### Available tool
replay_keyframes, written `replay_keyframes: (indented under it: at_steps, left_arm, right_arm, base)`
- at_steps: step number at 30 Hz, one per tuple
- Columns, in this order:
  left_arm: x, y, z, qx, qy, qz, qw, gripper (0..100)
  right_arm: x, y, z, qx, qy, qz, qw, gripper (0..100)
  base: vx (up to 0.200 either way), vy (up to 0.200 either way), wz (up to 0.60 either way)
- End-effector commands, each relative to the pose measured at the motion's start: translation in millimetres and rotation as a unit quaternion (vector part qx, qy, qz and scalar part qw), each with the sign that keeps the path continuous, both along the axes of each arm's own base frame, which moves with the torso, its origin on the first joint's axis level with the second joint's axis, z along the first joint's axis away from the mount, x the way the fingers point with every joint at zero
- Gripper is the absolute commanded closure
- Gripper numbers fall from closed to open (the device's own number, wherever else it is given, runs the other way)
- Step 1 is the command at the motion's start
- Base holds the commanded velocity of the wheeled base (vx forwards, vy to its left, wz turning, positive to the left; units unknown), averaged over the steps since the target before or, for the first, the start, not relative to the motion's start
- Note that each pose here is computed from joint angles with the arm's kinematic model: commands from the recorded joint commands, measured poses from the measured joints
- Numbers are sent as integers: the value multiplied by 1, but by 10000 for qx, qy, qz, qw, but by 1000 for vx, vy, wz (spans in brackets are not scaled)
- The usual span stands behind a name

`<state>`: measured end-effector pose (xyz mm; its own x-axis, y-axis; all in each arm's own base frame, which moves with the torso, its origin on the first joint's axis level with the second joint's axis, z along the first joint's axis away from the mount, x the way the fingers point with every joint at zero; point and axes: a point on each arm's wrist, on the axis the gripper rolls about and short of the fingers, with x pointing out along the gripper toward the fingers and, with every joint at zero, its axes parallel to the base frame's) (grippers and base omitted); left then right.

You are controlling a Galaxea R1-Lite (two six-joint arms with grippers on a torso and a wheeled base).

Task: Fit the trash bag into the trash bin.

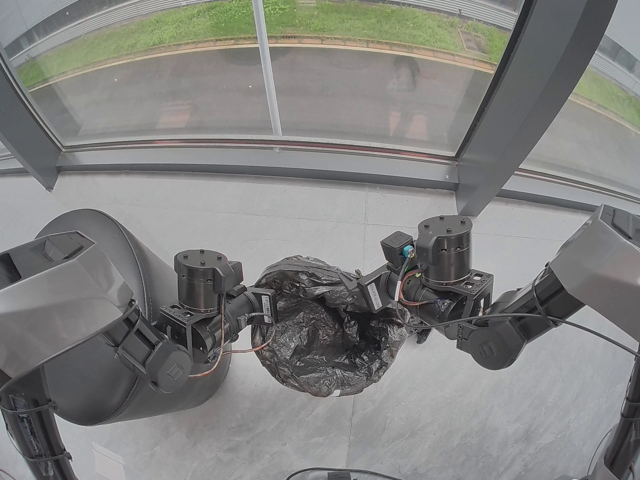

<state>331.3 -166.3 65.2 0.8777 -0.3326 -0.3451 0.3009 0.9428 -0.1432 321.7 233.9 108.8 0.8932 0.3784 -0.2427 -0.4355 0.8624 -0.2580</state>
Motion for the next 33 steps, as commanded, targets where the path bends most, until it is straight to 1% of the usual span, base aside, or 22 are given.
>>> replay_keyframes:
  at_steps: [1, 5, 9, 16, 25, 27, 33]
  left_arm:
    - [-1, -1, 1, -9, -12, -10, 10000, 100]
    - [-2, 0, 1, -3, -15, -13, 10000, 100]
    - [-2, 0, 1, -3, -15, -13, 10000, 100]
    - [-1, -1, 0, 4, -1, -13, 10000, 100]
    - [-1, 0, 1, -6, -5, -10, 10000, 100]
    - [-1, -1, -1, 7, 15, -27, 10000, 100]
    - [4, -1, -6, -17, -57, -33, 10000, 100]
  right_arm:
    - [6, 8, -10, -27, 42, 29, 10000, 0]
    - [-1, 15, -8, 51, -38, 149, 9999, 0]
    - [-3, 15, -10, 28, -31, 168, 9999, 0]
    - [-14, 20, -23, -92, 143, 294, 9994, 0]
    - [-10, 23, -44, -214, 266, 283, 9990, 0]
    - [-2, 25, -56, -269, 320, 200, 9989, 0]
    - [30, 19, -66, -202, 211, -140, 9995, 0]
  base:
    - [0, 0, 0]
    - [0, 0, 0]
    - [0, 0, 0]
    - [0, 0, 0]
    - [0, 0, 0]
    - [0, 0, 0]
    - [0, 0, 0]
